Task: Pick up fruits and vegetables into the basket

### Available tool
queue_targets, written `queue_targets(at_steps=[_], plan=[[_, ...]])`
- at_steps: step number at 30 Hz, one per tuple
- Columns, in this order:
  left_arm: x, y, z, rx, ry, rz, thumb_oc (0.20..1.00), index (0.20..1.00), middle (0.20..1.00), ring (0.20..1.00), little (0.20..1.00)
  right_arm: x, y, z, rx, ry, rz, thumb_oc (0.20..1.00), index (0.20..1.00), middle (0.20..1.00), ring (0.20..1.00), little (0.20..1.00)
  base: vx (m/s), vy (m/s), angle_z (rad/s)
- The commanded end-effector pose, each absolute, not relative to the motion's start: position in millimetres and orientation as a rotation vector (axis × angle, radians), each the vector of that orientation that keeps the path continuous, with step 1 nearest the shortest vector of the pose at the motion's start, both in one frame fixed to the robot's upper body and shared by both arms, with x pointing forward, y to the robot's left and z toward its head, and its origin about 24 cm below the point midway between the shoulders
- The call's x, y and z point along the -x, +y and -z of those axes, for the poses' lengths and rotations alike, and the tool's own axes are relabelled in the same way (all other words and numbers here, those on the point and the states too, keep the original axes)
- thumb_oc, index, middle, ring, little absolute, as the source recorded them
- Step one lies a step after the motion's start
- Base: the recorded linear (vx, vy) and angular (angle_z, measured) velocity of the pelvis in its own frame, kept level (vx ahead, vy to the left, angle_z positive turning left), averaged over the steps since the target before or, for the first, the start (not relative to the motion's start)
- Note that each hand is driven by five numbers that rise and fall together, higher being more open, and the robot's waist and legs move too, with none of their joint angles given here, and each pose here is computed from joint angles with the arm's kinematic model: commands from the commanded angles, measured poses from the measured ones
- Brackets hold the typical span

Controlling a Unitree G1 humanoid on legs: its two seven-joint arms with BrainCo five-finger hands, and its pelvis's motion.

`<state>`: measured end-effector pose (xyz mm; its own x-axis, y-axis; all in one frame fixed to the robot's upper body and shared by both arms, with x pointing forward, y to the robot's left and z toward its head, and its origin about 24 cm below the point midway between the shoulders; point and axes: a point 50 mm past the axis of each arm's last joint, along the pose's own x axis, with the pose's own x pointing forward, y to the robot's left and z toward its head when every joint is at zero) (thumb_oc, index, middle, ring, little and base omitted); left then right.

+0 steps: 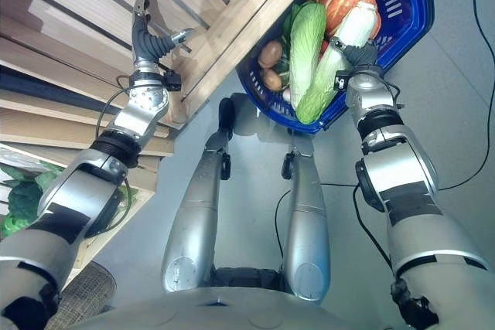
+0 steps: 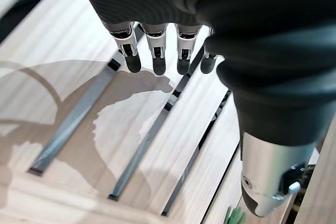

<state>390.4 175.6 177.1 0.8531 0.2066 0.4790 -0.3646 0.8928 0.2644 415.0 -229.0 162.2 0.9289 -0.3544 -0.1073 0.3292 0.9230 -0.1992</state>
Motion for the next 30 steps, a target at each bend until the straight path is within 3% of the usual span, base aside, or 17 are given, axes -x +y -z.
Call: queue_targets(at_steps=[1, 2, 3, 17, 30], plan=[[-388, 166, -187, -0.261, -0.536, -0.319, 1.0, 1.0, 1.0, 1.0, 1.0, -408, -258, -162, 0.276, 0.219, 0.46, 0.708, 0.708, 0.708, 0.708, 0.708, 0.0, 0.015, 0.04], [-387, 165, -187, -0.258, -0.537, -0.319, 1.0, 1.0, 1.0, 1.0, 1.0, -407, -259, -160, 0.27, 0.231, 0.466, 0.827, 0.827, 0.827, 0.827, 0.827, 0.0, 0.022, 0.04], [-387, 165, -187, -0.253, -0.538, -0.319, 1.0, 1.0, 1.0, 1.0, 1.0, -406, -261, -158, 0.26, 0.245, 0.473, 1.0, 1.0, 1.0, 1.0, 1.0, -0.01, 0.025, 0.03], [-384, 167, -179, -0.26, -0.525, -0.32, 1.0, 1.0, 1.0, 1.0, 1.0, -398, -275, -147, 0.24, 0.275, 0.532, 1.0, 1.0, 1.0, 1.0, 1.0, 0.0, 0.002, 0.0], [-372, 204, -141, -0.408, -0.387, -0.276, 1.0, 1.0, 1.0, 1.0, 1.0, -382, -293, -130, 0.298, 0.123, 0.635, 1.0, 1.0, 1.0, 1.0, 1.0, -0.02, 0.014, -0.02]])
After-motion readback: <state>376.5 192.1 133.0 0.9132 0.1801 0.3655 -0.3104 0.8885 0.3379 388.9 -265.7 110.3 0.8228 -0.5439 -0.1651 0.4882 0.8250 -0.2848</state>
